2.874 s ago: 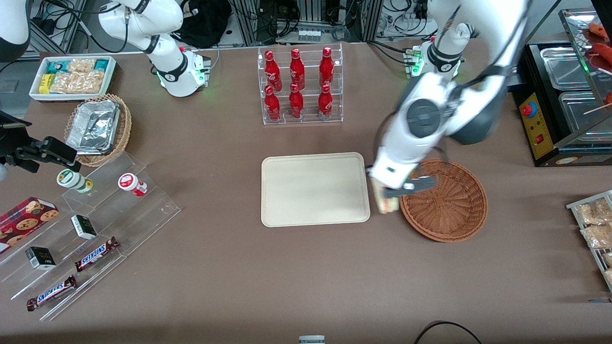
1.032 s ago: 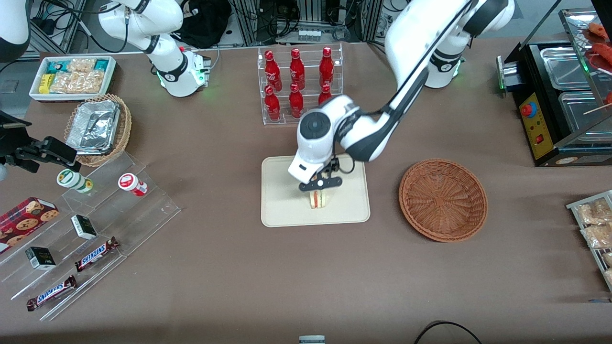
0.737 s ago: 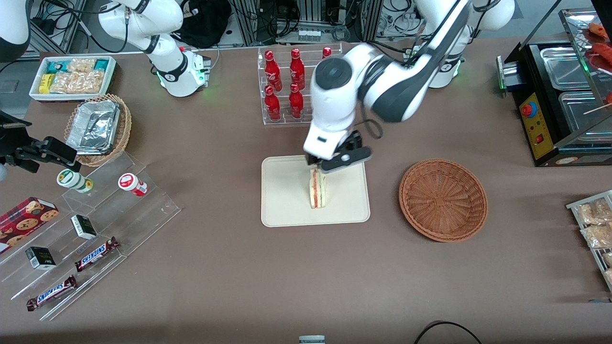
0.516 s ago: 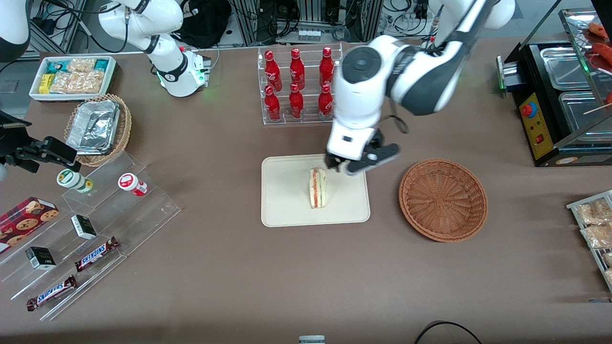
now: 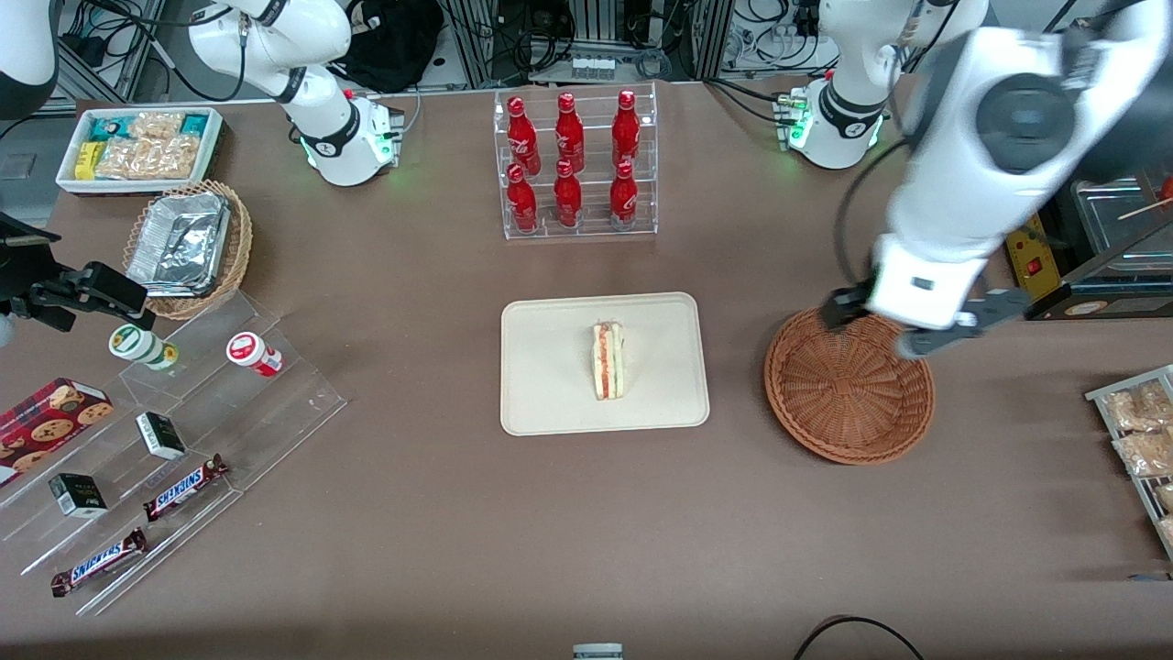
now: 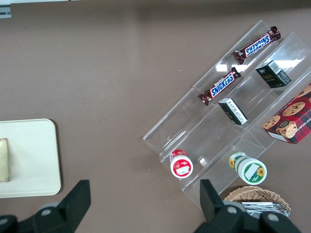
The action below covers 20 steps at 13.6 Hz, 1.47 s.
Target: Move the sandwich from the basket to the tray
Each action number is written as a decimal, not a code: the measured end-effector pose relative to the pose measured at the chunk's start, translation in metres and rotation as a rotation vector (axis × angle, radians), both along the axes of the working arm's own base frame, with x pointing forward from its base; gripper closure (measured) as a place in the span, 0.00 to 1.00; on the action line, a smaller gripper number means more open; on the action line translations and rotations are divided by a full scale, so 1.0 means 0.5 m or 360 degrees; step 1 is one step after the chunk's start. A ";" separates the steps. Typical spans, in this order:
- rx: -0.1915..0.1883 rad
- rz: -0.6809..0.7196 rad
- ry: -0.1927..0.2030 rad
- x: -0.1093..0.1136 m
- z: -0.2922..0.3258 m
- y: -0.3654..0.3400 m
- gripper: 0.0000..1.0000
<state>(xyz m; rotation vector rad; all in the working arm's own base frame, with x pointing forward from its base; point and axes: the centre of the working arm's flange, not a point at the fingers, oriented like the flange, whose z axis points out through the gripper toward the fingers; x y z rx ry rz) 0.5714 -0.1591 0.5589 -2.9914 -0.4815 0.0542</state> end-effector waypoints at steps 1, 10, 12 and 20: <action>-0.0002 -0.0059 0.0029 0.002 0.006 0.042 0.00; -0.0133 -0.0424 0.0117 -0.062 0.040 0.209 0.00; -0.0143 -0.0446 0.0096 -0.065 0.054 0.219 0.00; -0.0150 -0.0595 0.0059 -0.059 0.068 0.213 0.00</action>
